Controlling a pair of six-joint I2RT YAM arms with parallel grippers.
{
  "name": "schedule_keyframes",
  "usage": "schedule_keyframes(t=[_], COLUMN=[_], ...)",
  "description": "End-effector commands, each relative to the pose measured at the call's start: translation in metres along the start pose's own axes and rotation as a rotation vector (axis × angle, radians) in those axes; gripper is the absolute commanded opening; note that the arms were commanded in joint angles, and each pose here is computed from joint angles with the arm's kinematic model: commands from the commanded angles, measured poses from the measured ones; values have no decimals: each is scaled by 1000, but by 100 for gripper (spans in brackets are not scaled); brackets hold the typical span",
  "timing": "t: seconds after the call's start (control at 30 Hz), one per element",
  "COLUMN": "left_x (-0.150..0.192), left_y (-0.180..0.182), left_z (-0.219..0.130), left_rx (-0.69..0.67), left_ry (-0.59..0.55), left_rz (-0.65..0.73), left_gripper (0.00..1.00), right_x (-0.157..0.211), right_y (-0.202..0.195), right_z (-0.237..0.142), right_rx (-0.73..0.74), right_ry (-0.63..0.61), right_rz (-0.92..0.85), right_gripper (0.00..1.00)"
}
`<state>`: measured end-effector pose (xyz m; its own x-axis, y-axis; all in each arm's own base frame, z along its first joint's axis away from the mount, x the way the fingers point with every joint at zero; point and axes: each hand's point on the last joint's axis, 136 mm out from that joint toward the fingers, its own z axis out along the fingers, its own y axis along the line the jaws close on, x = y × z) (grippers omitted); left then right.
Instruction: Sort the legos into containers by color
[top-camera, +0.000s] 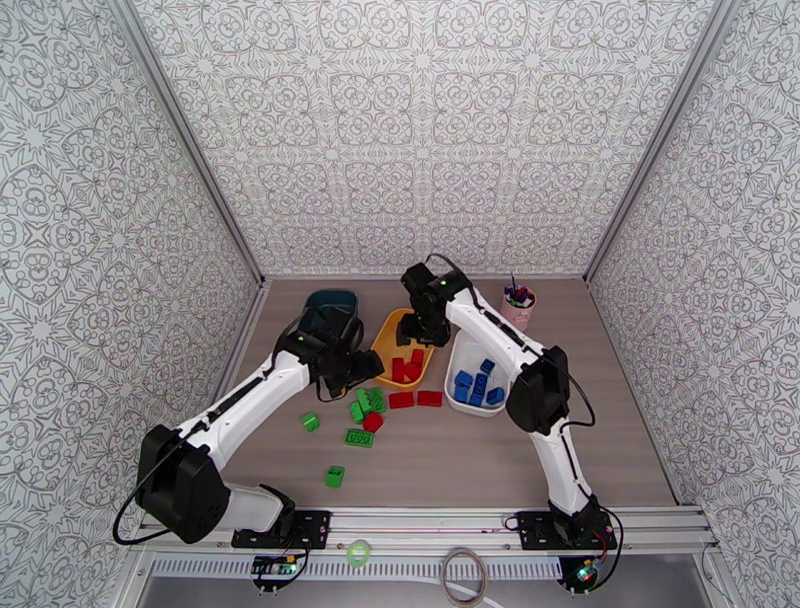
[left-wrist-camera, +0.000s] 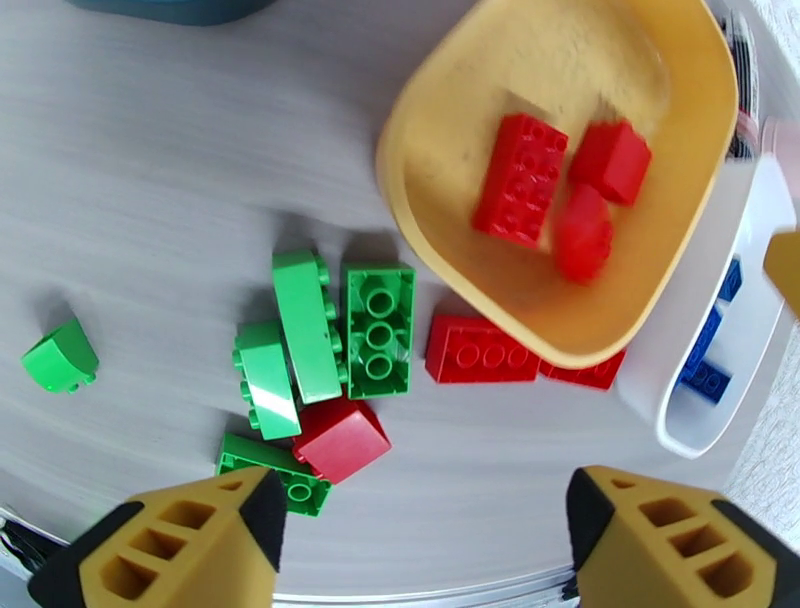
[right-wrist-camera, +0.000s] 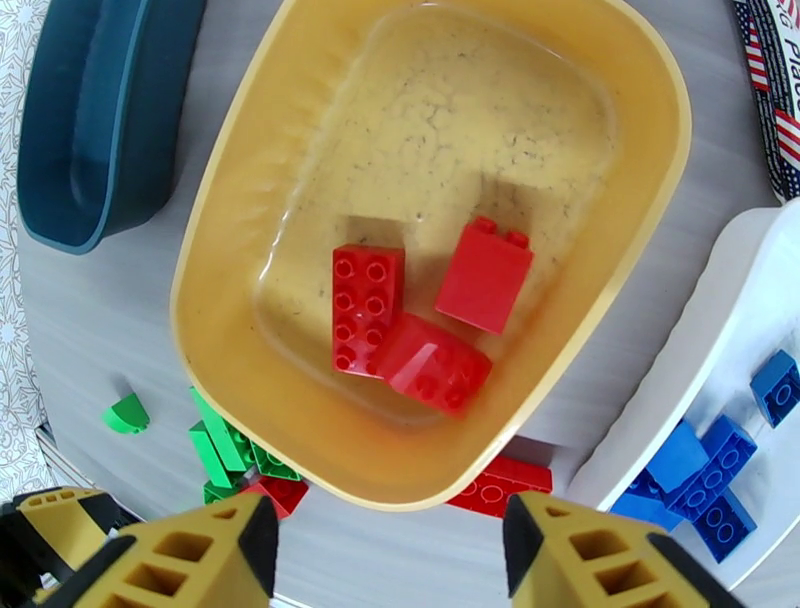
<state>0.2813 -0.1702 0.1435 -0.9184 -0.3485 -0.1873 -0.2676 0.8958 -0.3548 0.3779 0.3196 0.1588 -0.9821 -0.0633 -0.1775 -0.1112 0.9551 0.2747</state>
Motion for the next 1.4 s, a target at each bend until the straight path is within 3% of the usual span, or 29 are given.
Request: schedule_keyframes(t=[0.0, 0.3, 0.57, 1.37], left_x=[18, 57, 75, 64], left_y=[7, 9, 22, 36], left_z=[6, 23, 42, 84], left_rx=[-58, -163, -182, -248], left_ry=[40, 120, 169, 251], left_rz=[82, 243, 227, 217], left_gripper=[71, 65, 64, 64], right_x=[6, 51, 88, 87], right_y=[-7, -38, -59, -56], right_z=[-31, -49, -39, -32], right_rx=[10, 40, 32, 18], right_ry=[-35, -29, 3, 12], right_rz=[-8, 18, 97, 111], right_gripper=[62, 56, 54, 53])
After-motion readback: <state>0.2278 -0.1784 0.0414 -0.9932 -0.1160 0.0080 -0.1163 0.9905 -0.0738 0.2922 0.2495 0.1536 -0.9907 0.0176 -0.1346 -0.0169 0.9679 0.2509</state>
